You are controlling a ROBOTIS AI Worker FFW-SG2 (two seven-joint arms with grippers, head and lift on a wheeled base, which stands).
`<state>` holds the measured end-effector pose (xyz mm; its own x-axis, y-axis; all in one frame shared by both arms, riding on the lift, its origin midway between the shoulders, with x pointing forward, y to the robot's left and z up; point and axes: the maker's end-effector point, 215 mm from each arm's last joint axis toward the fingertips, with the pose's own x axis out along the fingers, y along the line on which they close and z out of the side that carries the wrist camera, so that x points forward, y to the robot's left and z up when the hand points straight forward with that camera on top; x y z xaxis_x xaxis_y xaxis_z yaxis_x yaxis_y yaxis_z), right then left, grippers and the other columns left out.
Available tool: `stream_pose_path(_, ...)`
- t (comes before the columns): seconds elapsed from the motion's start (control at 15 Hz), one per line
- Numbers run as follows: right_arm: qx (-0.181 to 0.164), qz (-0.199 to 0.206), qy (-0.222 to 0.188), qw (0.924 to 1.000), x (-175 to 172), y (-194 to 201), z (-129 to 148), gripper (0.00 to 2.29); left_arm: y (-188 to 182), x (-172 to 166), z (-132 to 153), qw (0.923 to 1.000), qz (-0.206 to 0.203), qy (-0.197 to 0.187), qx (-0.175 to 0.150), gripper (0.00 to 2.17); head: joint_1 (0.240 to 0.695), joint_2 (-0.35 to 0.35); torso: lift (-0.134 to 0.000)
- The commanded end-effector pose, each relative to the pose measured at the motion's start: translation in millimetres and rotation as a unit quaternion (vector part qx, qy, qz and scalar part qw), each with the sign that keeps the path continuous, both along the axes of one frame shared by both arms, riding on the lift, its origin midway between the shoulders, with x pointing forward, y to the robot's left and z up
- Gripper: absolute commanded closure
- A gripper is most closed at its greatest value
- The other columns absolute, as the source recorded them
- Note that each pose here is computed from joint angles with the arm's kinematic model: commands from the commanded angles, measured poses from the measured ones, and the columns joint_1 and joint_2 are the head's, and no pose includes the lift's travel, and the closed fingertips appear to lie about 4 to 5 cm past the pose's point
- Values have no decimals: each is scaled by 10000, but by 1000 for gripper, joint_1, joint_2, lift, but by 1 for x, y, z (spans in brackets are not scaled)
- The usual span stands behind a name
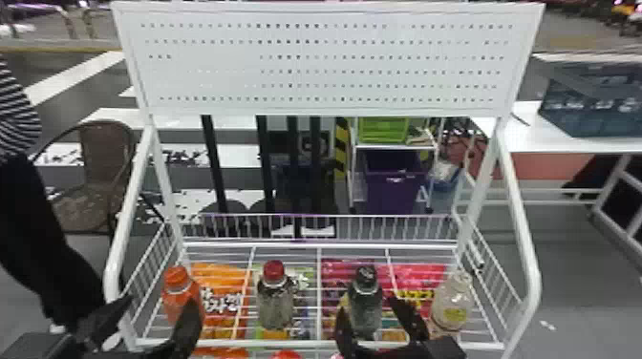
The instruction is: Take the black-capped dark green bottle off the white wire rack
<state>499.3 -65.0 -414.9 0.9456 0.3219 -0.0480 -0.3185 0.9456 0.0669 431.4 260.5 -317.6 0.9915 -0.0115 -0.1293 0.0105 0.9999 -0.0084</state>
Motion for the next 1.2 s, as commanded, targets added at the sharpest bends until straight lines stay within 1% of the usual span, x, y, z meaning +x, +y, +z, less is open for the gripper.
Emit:
stream_pose_path(0.0,-36,10,40,10000,10,8,-2,151,3,-2,-3,10000,13,31,22,144,499,0,0)
stream_pose_path(0.33,-238,-73,224,9994,28,9,-16,151,5,-1,-5,10000,31,19,35,144,499,0,0)
stream_pose_path(0.47,-343,-134,324,9988,38,2,-26,151,6,0,-6,10000,38,26,38,144,499,0,0)
stream_pose_path(0.6,-356,-159,383,9985,44,-1,-32,167,7,1,-7,10000,44,33,40,144,499,0,0)
stream_pose_path(0.67,-359,-168,406,9984,44,-2,-34,289,7,2,-8,10000,45,40,43,144,499,0,0)
stream_pose_path(0.73,-356,-167,385,9985,44,-2,-31,515,6,2,-7,10000,38,35,31,144,499,0,0)
stream_pose_path(0.8,-342,-174,367,9986,44,-3,-29,1031,6,3,-7,10000,46,27,18,144,499,0,0)
stream_pose_path(0.87,-374,-165,424,9983,42,-3,-32,1480,4,3,-6,10000,32,15,9,144,499,0,0)
stream_pose_path(0.93,-463,-158,609,9969,37,-6,-45,1632,4,4,-5,10000,32,8,9,144,499,0,0)
stream_pose_path(1.0,-449,-152,600,9971,33,-6,-39,1690,4,4,-6,10000,33,23,12,144,499,0,0)
stream_pose_path(1.13,-388,-143,543,9977,25,-5,-22,1690,5,4,-5,10000,34,14,21,144,499,0,0)
